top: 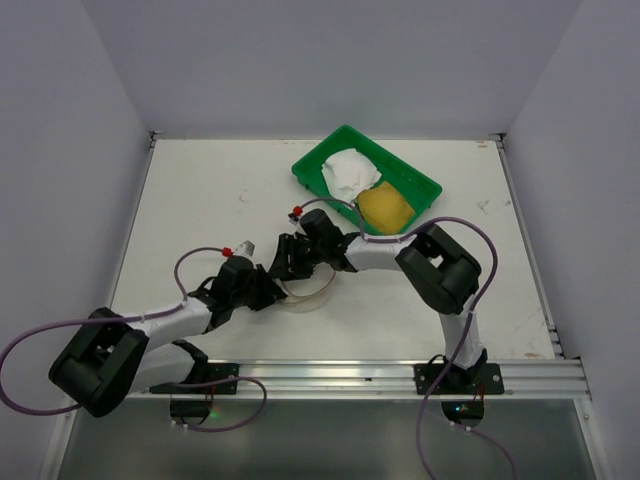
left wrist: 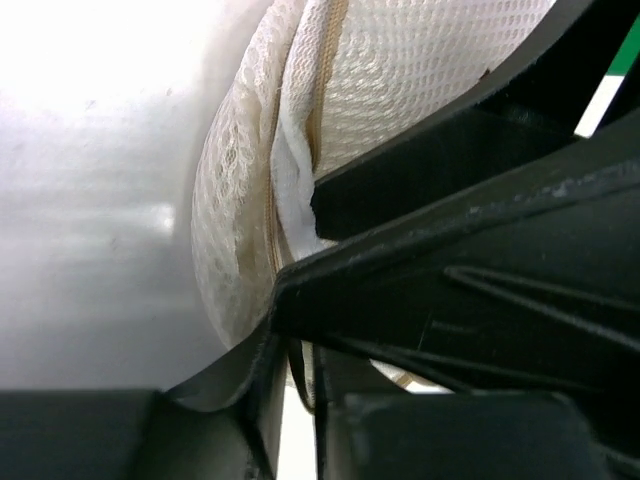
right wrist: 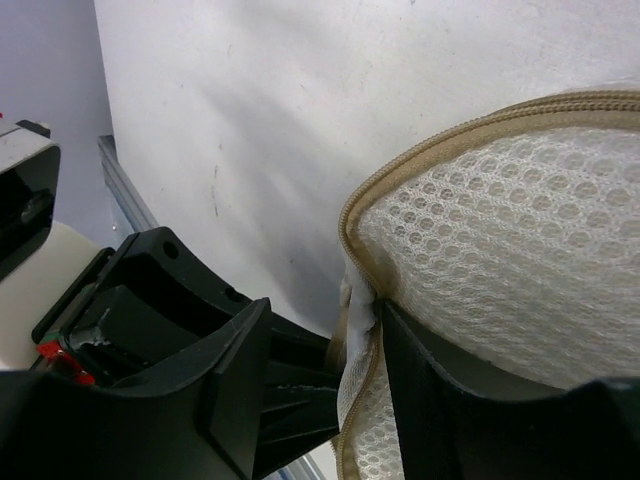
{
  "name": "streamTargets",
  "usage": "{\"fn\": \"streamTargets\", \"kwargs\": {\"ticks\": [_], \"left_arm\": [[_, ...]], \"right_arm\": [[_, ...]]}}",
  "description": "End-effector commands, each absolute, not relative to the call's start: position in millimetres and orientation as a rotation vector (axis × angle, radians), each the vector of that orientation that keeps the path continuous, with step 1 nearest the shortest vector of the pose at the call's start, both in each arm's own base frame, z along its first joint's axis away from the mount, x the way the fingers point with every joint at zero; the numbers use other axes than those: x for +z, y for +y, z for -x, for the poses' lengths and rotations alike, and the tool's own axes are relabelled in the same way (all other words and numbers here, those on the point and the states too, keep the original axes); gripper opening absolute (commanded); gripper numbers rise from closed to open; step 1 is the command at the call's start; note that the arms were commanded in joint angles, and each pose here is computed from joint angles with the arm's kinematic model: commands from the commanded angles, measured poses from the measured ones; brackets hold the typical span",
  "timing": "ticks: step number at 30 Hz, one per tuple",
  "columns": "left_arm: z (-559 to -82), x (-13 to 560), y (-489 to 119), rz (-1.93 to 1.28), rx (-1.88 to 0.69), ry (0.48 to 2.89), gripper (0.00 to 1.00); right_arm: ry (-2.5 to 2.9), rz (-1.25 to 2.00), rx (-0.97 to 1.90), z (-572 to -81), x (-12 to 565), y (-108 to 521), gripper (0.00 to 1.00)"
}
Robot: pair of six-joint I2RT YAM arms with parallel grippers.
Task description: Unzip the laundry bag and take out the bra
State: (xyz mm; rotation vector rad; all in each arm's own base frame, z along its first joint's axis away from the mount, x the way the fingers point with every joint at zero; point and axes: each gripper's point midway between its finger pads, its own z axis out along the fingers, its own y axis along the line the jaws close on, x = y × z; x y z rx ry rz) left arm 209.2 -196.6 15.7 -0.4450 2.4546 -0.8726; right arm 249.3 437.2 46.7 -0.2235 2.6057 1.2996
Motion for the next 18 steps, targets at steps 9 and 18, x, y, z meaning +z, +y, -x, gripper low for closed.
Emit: {"fn": "streamTargets", "kwargs": {"ticks": [9,18], "left_arm": [[-190.1,35.5,-163.7,0.447,-0.695,2.475,0.37],[-184.6,25.8,-148.7,0.476,-0.624,2.471,0.27]], "right_arm": [[2.605,0.197,1.375,-247.5,43.0,438.7,0.5],[2.552,0.251,1.371,-248.8,61.8,437.2,0.47]]}}
